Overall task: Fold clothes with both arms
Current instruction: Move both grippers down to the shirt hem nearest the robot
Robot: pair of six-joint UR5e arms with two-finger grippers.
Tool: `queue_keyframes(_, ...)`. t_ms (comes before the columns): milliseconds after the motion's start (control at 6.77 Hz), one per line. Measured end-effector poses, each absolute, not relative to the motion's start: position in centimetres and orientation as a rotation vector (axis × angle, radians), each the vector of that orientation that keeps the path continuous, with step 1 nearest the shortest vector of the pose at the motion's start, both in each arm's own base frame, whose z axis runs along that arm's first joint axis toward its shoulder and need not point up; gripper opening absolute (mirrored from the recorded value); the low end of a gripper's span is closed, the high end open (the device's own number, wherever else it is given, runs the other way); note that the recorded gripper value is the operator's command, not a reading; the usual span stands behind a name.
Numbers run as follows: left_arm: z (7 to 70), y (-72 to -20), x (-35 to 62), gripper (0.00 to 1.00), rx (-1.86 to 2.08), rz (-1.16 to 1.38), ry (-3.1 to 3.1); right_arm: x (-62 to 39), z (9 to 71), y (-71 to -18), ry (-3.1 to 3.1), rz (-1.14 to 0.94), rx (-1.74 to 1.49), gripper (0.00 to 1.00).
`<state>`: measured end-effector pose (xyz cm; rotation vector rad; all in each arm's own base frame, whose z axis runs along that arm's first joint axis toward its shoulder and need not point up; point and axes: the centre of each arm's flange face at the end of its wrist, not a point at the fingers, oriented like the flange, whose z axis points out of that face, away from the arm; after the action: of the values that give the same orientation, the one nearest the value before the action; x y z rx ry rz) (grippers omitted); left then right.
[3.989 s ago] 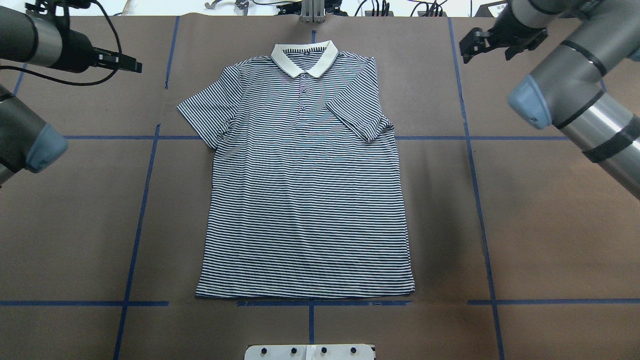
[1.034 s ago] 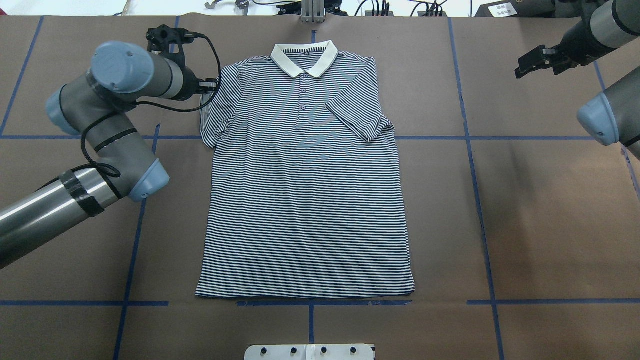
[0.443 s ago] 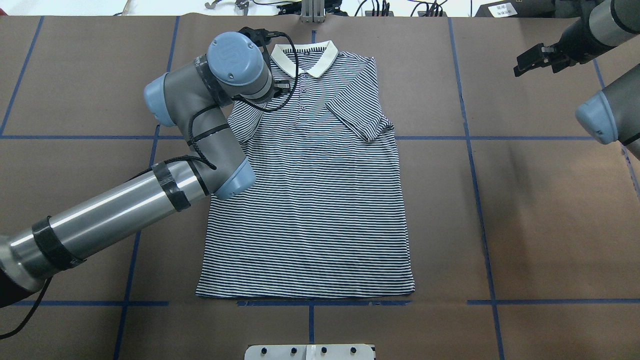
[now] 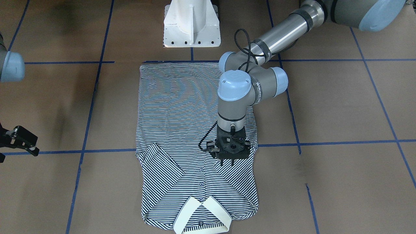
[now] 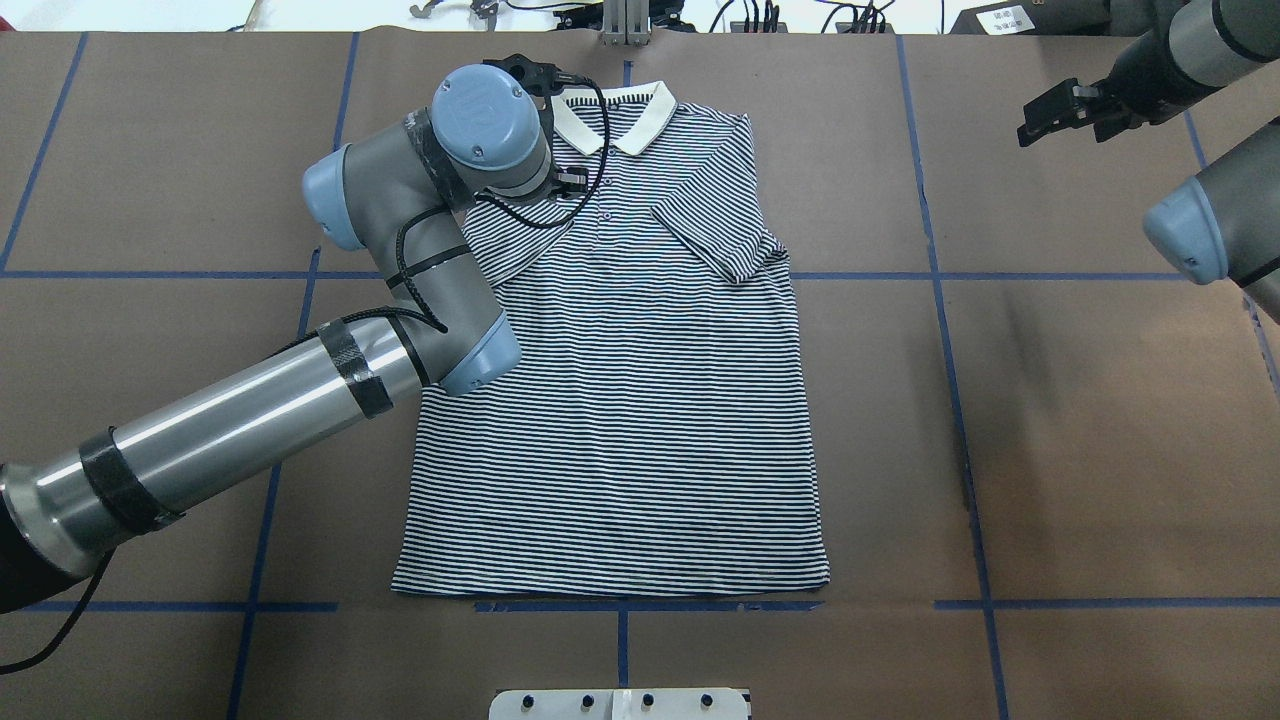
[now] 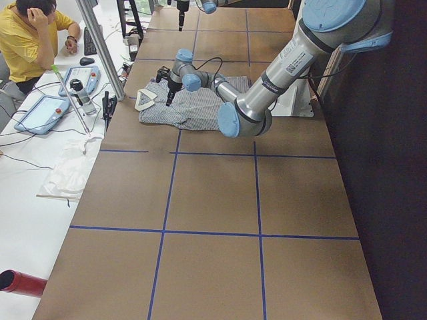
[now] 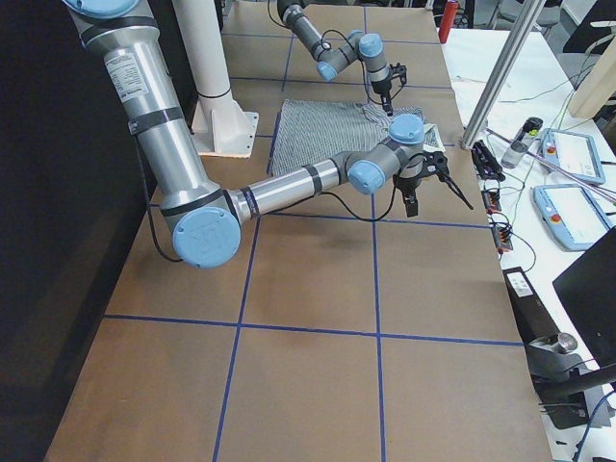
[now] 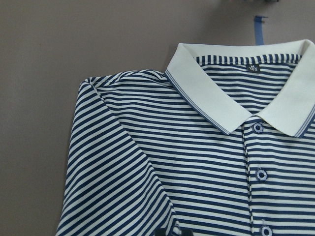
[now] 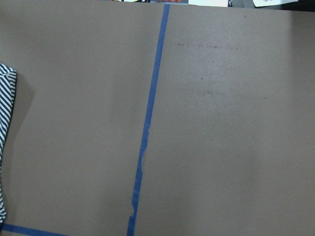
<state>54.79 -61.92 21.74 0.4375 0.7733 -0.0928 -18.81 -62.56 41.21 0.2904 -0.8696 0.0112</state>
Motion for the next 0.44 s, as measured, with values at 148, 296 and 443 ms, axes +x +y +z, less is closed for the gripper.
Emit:
queue_keyframes(148, 21.0, -60.9, 53.8, 1.0, 0.453, -0.056, 0.796, -20.2, 39.2, -61.4, -0.892, 0.063, 0.282, 1.0)
queue_keyframes(296, 21.1, -58.9, 51.9, 1.0, 0.454, -0.027, 0.837, -22.3, 36.7, -59.5, -0.92, 0.133, 0.266, 1.0)
queue_keyframes(443, 21.5, -56.3, 49.4, 1.0, 0.457, -0.003, 0.884, -25.0, 34.1, -56.7, -0.95, 0.211, 0.235, 1.0)
